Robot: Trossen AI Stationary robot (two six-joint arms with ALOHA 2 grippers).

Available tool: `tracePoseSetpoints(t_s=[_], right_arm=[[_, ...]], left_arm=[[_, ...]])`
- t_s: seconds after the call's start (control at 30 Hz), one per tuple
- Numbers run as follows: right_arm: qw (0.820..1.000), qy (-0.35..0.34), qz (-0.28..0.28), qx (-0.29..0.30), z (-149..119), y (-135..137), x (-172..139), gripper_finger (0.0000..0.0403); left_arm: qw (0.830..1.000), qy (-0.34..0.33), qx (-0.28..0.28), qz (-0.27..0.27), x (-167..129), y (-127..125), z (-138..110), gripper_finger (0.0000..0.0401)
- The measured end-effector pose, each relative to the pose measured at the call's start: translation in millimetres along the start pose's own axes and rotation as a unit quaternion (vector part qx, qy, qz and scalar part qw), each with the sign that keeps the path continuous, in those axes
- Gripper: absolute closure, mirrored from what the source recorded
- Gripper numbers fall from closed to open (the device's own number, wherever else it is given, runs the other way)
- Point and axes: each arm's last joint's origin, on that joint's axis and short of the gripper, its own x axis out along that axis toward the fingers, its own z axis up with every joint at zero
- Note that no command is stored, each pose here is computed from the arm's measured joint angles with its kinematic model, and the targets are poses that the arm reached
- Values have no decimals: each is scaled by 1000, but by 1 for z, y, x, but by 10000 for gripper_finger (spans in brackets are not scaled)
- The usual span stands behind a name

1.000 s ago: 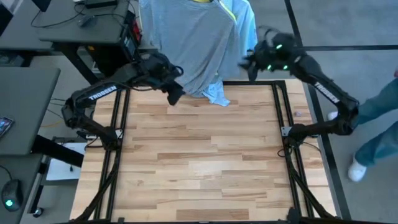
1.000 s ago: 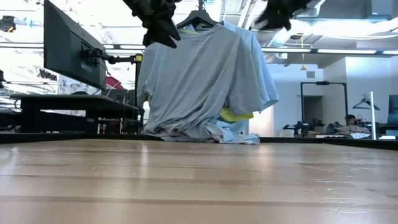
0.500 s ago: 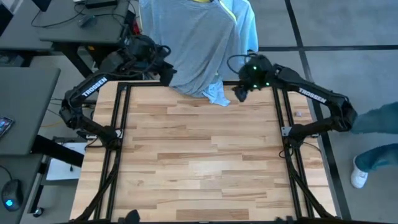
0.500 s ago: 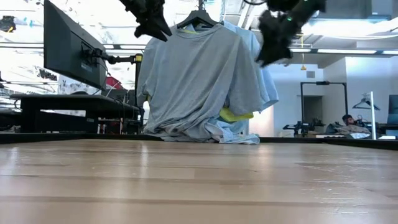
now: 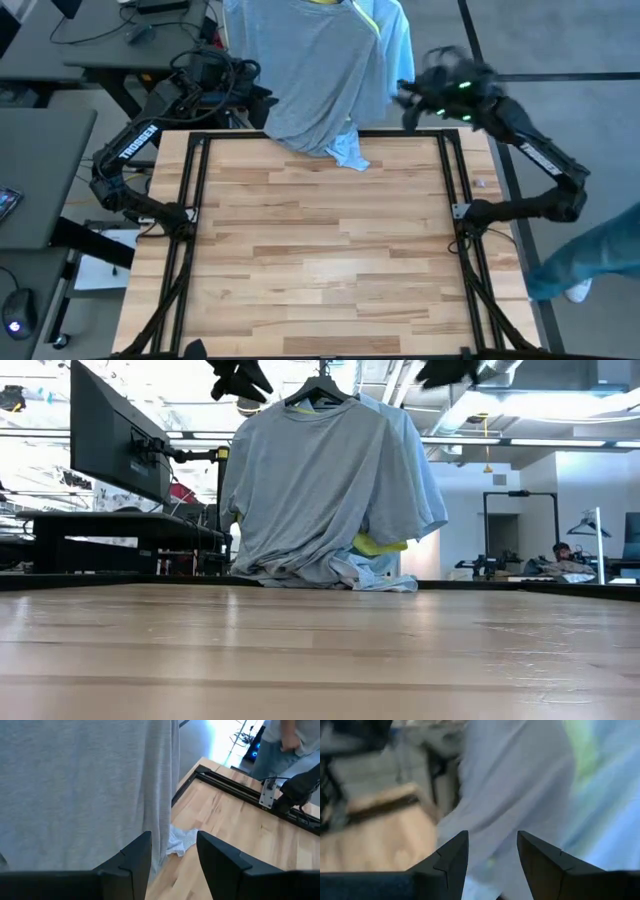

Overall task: Hang clothes
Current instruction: Unhang the gray shirt from the clothes rack

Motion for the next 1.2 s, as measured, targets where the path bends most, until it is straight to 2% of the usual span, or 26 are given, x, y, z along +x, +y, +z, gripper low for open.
tracePoseSetpoints(t_s=[0.07, 0.13, 0.23, 0.3, 0.37, 0.43, 0.53, 0.63, 0.73, 0.83, 1.0, 1.2], right_arm=[[997, 72, 25, -10, -18, 12, 21, 246], [992, 127, 24, -8, -35, 16, 31, 246], [980, 195, -31, -2, -53, 9, 32, 246], [973, 215, -79, 0, -57, -2, 27, 246], [975, 193, -112, 14, -51, -15, 21, 246], [982, 124, -138, 34, -33, -31, 18, 246], [990, 32, -129, 36, -12, -54, 27, 246], [994, -35, -97, 36, 6, -75, 52, 246], [994, -52, -94, 1, 22, -89, 79, 246], [993, -57, -102, -22, 36, -101, 93, 246], [988, -81, -120, -52, 53, -112, 94, 246], [986, -92, -118, -74, 61, -109, 94, 246]], left_arm=[[1000, 1, 0, 0, 0, 0, 0, 262], [1000, 2, 4, 0, 0, 0, 0, 262], [1000, 1, 13, 2, -1, 1, 0, 262], [1000, 1, 18, -1, -2, 1, 0, 262], [1000, 3, 28, -7, -2, 1, -1, 262], [999, 3, 43, -9, -2, 1, -1, 262], [998, 4, 55, -11, -1, 1, -1, 262], [998, 7, 60, -11, 0, 1, -2, 262], [998, 11, 57, -11, 0, 1, -2, 262], [998, 19, 51, -12, 0, 1, -4, 262], [999, 29, 35, -12, 0, 1, -6, 262], [999, 37, 30, -12, 0, 1, -7, 262]])
